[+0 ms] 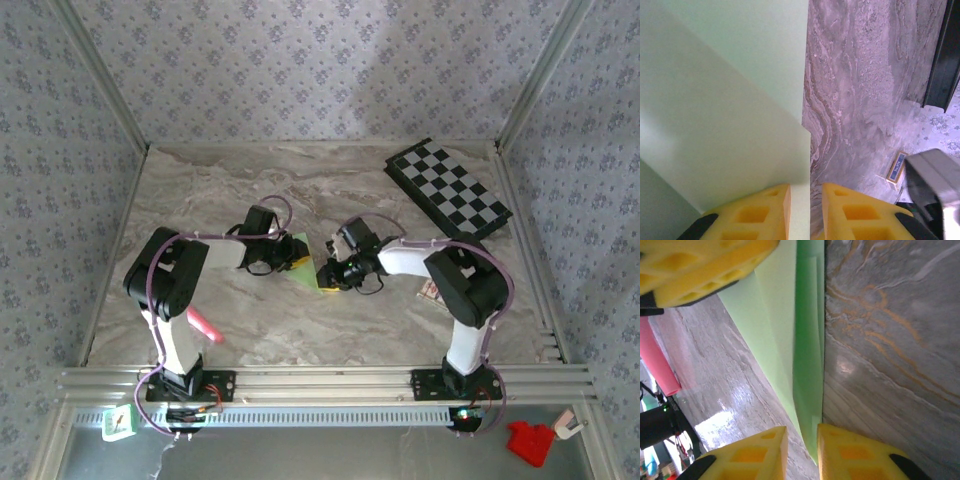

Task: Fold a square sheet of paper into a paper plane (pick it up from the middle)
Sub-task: Fourth fold the wing at the center of the table.

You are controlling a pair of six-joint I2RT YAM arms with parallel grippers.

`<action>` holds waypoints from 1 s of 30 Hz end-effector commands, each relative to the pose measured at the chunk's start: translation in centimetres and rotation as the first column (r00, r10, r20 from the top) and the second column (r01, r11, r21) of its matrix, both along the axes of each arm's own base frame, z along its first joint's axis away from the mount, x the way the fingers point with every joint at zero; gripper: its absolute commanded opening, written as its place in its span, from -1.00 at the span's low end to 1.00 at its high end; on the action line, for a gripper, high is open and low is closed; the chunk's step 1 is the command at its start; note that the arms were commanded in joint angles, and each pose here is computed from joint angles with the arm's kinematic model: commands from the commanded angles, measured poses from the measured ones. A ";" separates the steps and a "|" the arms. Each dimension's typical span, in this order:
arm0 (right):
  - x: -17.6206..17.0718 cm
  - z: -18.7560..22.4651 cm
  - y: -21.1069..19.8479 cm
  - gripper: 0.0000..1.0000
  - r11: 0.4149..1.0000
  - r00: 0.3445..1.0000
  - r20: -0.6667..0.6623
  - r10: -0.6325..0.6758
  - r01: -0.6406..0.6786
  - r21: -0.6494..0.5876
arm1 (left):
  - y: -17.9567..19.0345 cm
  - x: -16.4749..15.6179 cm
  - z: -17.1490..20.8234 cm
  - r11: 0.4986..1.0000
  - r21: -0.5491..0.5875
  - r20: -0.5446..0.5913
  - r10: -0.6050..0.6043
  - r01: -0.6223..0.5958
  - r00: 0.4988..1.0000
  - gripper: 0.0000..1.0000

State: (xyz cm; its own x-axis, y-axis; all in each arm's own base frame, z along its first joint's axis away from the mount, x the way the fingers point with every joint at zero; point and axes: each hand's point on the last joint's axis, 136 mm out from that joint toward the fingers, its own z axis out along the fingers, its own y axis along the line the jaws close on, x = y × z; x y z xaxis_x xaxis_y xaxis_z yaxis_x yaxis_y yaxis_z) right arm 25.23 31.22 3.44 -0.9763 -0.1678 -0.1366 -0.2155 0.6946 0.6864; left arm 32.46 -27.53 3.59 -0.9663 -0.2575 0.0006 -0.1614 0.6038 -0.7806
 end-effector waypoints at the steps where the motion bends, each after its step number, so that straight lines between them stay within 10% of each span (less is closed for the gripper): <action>1: 0.5 1.7 -1.0 -0.47 0.999 0.997 0.070 -0.020 0.022 -0.035 | 0.1 -0.5 -0.4 1.000 0.017 -0.007 -0.020 0.020 1.000 -0.52; 30: -0.2 -1.1 1.7 -0.66 0.997 0.999 -0.012 0.034 -0.034 -0.070 | 0.0 -0.5 -0.9 1.000 0.021 -0.023 -0.019 0.020 1.000 -0.52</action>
State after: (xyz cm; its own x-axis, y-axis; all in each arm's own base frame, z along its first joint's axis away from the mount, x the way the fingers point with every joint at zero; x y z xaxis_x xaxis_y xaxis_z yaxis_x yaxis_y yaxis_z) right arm 25.65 33.33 3.24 -0.9691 -0.1975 -0.1476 -0.2453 0.7108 0.6592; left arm 32.19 -27.40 3.33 -0.9662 -0.2575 0.0143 -0.1741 0.6102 -0.7729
